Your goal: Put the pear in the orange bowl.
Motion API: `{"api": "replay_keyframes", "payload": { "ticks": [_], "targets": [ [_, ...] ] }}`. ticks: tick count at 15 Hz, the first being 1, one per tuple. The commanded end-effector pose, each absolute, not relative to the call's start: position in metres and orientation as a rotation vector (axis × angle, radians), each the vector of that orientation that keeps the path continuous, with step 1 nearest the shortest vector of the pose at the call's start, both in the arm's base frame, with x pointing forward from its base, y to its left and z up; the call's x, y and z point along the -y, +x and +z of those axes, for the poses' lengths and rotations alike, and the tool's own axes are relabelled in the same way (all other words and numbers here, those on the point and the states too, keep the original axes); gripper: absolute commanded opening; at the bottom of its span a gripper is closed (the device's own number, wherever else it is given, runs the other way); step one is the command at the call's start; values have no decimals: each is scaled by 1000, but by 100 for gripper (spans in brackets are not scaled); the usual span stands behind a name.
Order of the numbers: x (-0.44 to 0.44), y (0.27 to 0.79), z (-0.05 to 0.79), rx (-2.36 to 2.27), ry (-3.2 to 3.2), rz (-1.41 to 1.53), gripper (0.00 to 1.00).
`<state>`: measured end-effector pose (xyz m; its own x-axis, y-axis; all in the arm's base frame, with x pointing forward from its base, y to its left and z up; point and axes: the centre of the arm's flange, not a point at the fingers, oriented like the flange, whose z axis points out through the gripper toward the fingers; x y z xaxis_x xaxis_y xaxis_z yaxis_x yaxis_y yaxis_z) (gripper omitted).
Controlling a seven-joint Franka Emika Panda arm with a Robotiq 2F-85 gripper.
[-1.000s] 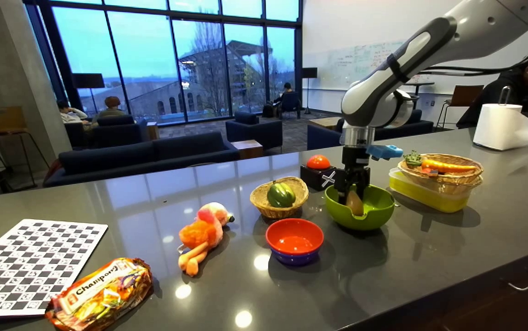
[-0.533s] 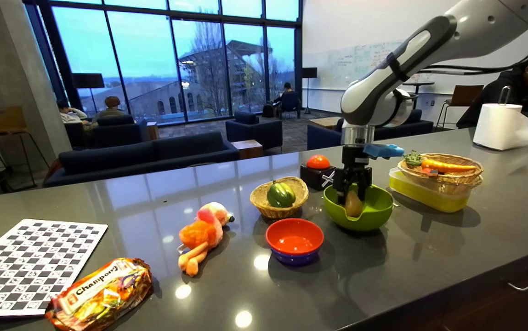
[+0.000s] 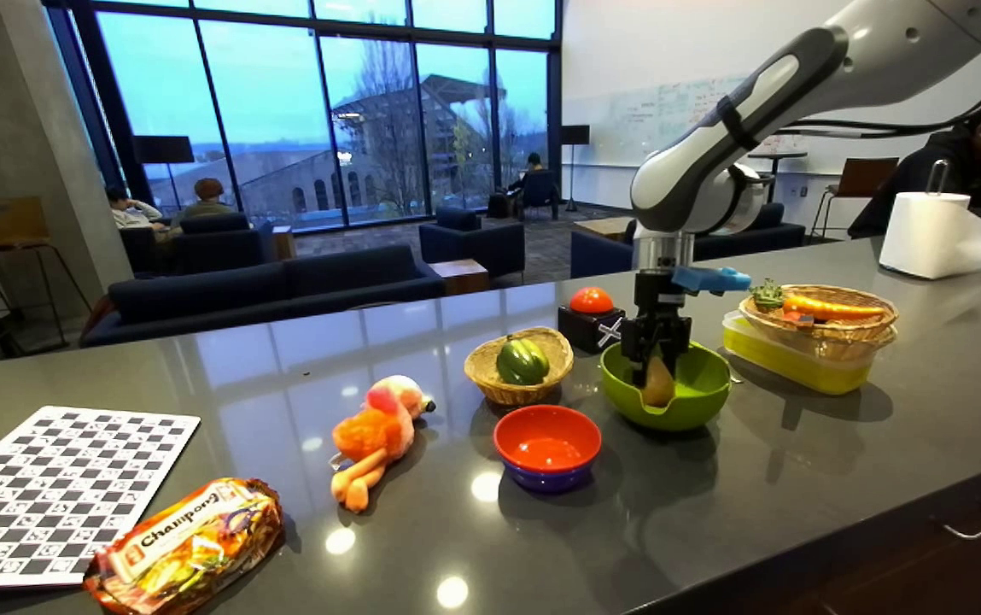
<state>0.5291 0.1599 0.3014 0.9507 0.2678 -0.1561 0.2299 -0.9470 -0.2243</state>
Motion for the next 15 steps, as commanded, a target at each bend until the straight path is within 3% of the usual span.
{"api": "replay_keyframes", "payload": {
  "ticks": [1,15],
  "targets": [
    [-159,527,305,349,-2901,289,47],
    [-194,503,352,411,-2962,233,47]
  ]
}}
